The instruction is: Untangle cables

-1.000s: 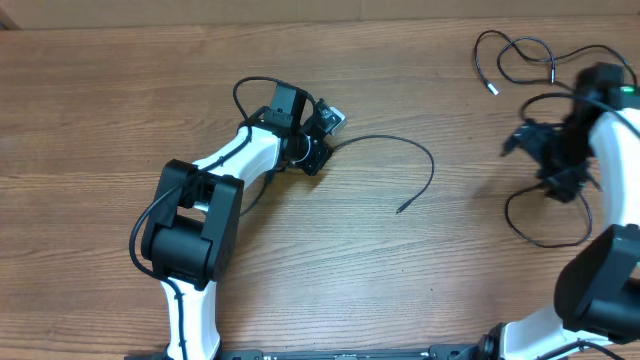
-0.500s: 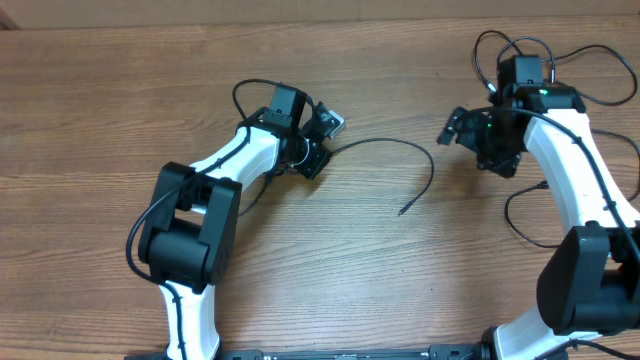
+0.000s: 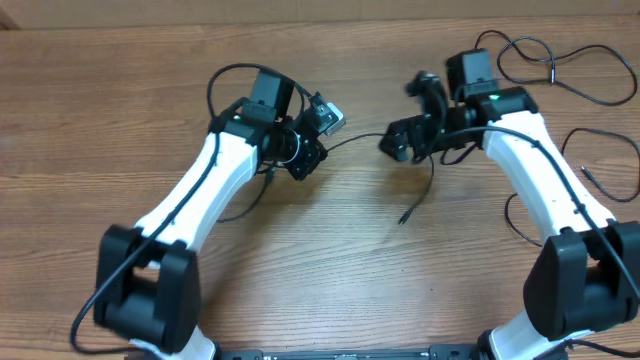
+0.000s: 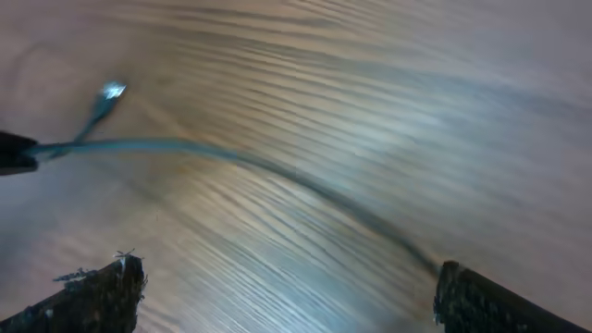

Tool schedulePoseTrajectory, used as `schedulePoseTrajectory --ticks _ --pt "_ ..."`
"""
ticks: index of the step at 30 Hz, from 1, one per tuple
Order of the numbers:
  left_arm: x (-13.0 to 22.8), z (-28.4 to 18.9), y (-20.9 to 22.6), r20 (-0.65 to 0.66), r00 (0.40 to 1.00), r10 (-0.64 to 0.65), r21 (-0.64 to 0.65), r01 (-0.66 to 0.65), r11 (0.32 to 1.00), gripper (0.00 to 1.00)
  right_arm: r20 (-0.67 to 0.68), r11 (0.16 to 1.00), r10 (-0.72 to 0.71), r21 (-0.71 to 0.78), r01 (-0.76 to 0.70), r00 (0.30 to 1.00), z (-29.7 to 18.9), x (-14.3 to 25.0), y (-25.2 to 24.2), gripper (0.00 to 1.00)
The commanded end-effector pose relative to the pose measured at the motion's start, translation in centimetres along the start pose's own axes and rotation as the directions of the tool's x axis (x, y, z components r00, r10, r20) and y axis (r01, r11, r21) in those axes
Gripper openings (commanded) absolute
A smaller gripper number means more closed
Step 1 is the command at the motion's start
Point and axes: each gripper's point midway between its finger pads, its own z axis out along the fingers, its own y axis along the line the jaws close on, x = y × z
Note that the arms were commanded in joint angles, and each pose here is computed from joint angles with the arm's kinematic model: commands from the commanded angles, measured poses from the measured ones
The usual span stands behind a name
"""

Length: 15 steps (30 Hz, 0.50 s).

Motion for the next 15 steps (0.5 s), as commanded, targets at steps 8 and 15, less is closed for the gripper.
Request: schedulePoseTrajectory --ticks 8,15 --pt "-1.4 -4.9 -2.5 0.090 0.987 0.130 0.037 -0.134 0.990 0.04 0.162 0.916 -0.275 -0.256 0.309 0.948 -0.5 -1.9 6.2 1.00" --pt "-1.8 -5.0 -2.4 0.115 0.985 0.131 0.046 -0.137 0.989 0.04 0.228 0.847 -0.332 -0.354 0.396 0.915 -1.2 -1.8 8.4 1.00"
